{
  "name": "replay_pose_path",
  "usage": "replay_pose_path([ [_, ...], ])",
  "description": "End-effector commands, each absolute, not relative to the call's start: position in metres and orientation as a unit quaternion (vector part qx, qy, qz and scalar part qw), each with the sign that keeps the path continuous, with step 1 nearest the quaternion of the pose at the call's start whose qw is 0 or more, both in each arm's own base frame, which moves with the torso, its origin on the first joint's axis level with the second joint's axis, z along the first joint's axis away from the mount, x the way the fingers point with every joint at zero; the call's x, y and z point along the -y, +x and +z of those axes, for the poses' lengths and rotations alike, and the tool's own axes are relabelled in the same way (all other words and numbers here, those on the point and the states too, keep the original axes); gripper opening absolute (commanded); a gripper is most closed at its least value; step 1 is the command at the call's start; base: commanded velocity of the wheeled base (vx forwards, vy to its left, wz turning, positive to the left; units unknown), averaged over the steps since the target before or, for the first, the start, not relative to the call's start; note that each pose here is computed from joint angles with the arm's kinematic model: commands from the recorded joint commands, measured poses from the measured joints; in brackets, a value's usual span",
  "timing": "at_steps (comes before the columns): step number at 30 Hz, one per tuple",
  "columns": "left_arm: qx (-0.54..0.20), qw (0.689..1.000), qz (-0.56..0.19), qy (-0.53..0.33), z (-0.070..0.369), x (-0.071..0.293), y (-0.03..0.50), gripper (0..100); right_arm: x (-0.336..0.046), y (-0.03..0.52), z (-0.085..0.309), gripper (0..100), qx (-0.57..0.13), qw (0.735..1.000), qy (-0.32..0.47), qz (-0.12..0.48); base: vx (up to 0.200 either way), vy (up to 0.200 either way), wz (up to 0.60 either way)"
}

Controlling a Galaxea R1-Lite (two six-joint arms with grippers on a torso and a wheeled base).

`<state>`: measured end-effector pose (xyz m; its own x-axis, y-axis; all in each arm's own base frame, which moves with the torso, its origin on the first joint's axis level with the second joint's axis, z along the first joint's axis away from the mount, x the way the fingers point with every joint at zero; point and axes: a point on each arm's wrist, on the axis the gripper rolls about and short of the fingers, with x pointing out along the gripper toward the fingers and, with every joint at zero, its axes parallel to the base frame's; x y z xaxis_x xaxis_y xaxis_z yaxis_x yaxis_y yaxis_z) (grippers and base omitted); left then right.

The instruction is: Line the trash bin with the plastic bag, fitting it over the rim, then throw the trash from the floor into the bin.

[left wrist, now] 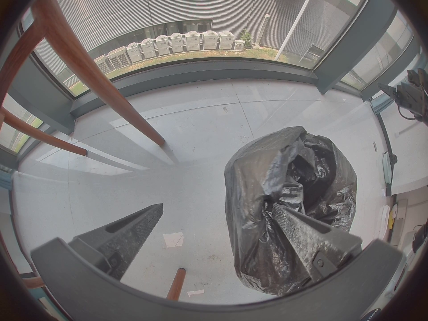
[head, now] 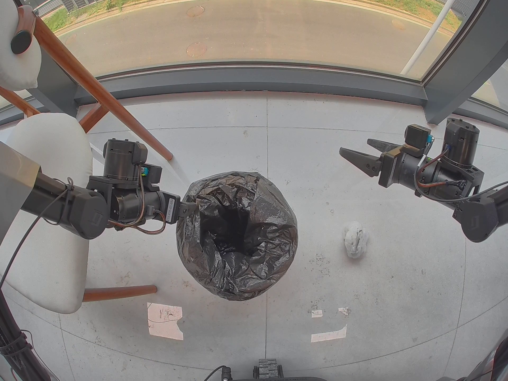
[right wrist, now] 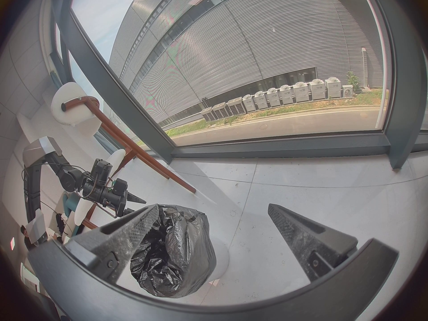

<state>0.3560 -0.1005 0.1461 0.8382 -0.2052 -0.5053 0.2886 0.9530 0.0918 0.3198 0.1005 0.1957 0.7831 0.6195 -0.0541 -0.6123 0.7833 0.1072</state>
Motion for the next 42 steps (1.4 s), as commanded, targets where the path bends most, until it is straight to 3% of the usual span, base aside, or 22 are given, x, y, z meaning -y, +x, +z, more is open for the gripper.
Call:
replay_pose_path([
  [1,-0.242,0.958,-0.130,0.082,0.158,0.097,0.342,100,-0.089,0.304,0.204,100,-0.035,0.947,0.042,0.317,0.000,0.000,0.00],
  [13,-0.276,0.944,-0.142,0.108,0.140,0.093,0.322,100,-0.077,0.272,0.210,100,-0.035,0.949,0.056,0.308,0.000,0.000,0.00],
  [22,-0.281,0.934,-0.198,0.098,0.131,0.135,0.325,100,-0.073,0.271,0.207,100,-0.040,0.953,0.056,0.296,0.000,0.000,0.00],
  [31,-0.295,0.931,-0.193,0.099,0.109,0.146,0.348,100,-0.074,0.273,0.206,100,-0.041,0.953,0.056,0.296,0.000,0.000,0.00],
  [32,-0.290,0.932,-0.192,0.099,0.111,0.146,0.350,0,-0.074,0.273,0.207,100,-0.040,0.953,0.056,0.296,0.000,0.000,0.00],
  [42,-0.279,0.942,-0.157,0.101,0.118,0.135,0.359,0,-0.074,0.274,0.205,100,-0.043,0.952,0.057,0.296,0.000,0.000,0.00],
])
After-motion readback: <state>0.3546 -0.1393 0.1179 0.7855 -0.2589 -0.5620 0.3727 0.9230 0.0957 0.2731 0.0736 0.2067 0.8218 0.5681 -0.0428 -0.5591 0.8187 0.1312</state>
